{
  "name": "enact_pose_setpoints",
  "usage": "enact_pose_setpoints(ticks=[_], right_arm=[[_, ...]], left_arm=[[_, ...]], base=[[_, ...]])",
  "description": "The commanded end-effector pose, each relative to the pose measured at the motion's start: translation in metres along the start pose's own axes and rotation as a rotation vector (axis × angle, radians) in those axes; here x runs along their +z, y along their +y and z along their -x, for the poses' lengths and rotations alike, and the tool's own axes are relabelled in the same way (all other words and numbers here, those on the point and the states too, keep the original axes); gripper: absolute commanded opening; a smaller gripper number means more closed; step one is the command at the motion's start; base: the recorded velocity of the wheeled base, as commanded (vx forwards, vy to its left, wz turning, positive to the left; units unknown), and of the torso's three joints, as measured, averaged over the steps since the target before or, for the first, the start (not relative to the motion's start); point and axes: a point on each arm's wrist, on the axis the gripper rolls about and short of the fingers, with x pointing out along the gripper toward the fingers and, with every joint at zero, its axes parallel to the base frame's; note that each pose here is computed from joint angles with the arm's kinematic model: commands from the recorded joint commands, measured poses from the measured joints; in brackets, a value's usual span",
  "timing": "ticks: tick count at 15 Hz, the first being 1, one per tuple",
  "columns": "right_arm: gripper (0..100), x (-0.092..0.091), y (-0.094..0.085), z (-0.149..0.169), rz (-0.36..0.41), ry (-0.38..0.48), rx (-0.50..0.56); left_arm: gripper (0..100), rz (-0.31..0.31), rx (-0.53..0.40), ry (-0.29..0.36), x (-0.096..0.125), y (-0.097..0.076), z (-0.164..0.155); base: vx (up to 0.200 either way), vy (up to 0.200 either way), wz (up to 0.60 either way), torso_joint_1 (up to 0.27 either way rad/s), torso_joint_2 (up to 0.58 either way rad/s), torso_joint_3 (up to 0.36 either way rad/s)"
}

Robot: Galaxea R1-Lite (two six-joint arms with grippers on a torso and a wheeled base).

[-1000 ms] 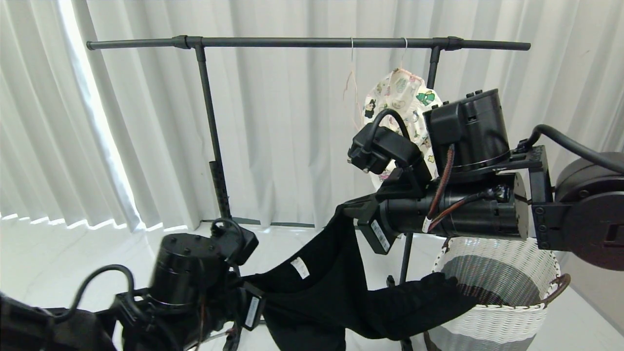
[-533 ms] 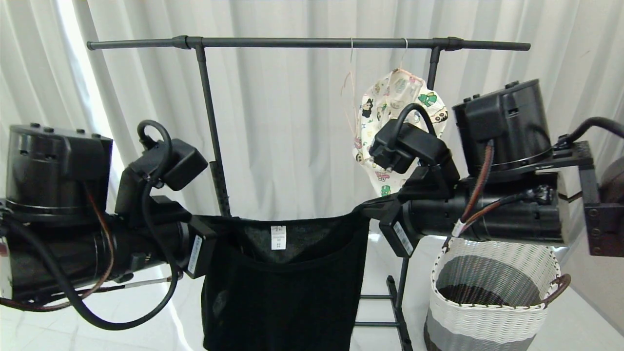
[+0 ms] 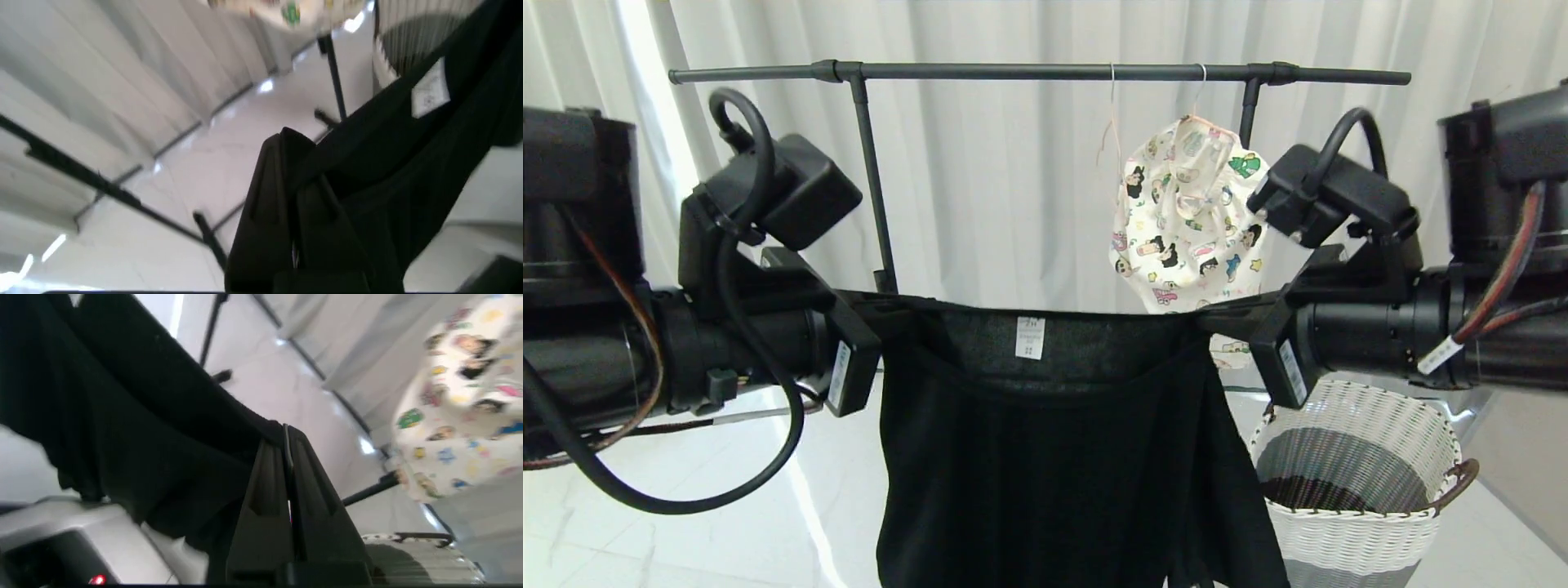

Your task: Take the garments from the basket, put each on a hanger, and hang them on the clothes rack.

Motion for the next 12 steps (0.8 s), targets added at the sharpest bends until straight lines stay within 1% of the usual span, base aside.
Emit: enact_pose_setpoints(ticks=[1,2,3,4,5,6,8,10,11,12], right_arm=[[0,0.017,-0.02,0.006,-0.021,-0.04,-0.061],[0,0.03,-0.029,0.009,-0.027,-0.048,-0.081],[0,0.043,-0.037,0.014,-0.032,-0.061,-0.097],[0,0.049,-0.04,0.016,-0.034,-0.066,-0.101],[0,0.062,-0.051,0.023,-0.039,-0.081,-0.108],[0,0.066,-0.055,0.027,-0.037,-0.082,-0.108],[0,0.065,-0.059,0.033,-0.024,-0.069,-0.117],[0,0.066,-0.061,0.039,-0.026,-0.078,-0.128],[0,0.064,-0.062,0.043,-0.029,-0.07,-0.132],[0,0.06,-0.06,0.052,-0.031,-0.04,-0.126]], left_arm=[[0,-0.008,0.003,-0.065,0.02,0.003,0.0],[0,-0.012,0.005,-0.098,0.032,0.005,-0.002],[0,-0.001,0.01,-0.124,0.042,0.008,-0.007],[0,0.002,0.01,-0.139,0.048,0.009,-0.008],[0,0.009,-0.001,-0.183,0.062,0.006,-0.008],[0,0.006,-0.017,-0.194,0.066,0.002,-0.009],[0,-0.002,-0.043,-0.199,0.067,-0.004,-0.009],[0,-0.015,-0.043,-0.2,0.068,-0.005,-0.01],[0,-0.039,-0.043,-0.198,0.067,-0.005,-0.011],[0,-0.069,-0.041,-0.192,0.067,-0.005,-0.015]], base=[[0.0,0.0,0.0,0.0,0.0,0.0],[0.0,0.0,0.0,0.0,0.0,0.0],[0.0,0.0,0.0,0.0,0.0,0.0],[0.0,0.0,0.0,0.0,0.0,0.0],[0.0,0.0,0.0,0.0,0.0,0.0],[0.0,0.0,0.0,0.0,0.0,0.0],[0.0,0.0,0.0,0.0,0.0,0.0],[0.0,0.0,0.0,0.0,0.0,0.0],[0.0,0.0,0.0,0.0,0.0,0.0],[0.0,0.0,0.0,0.0,0.0,0.0]])
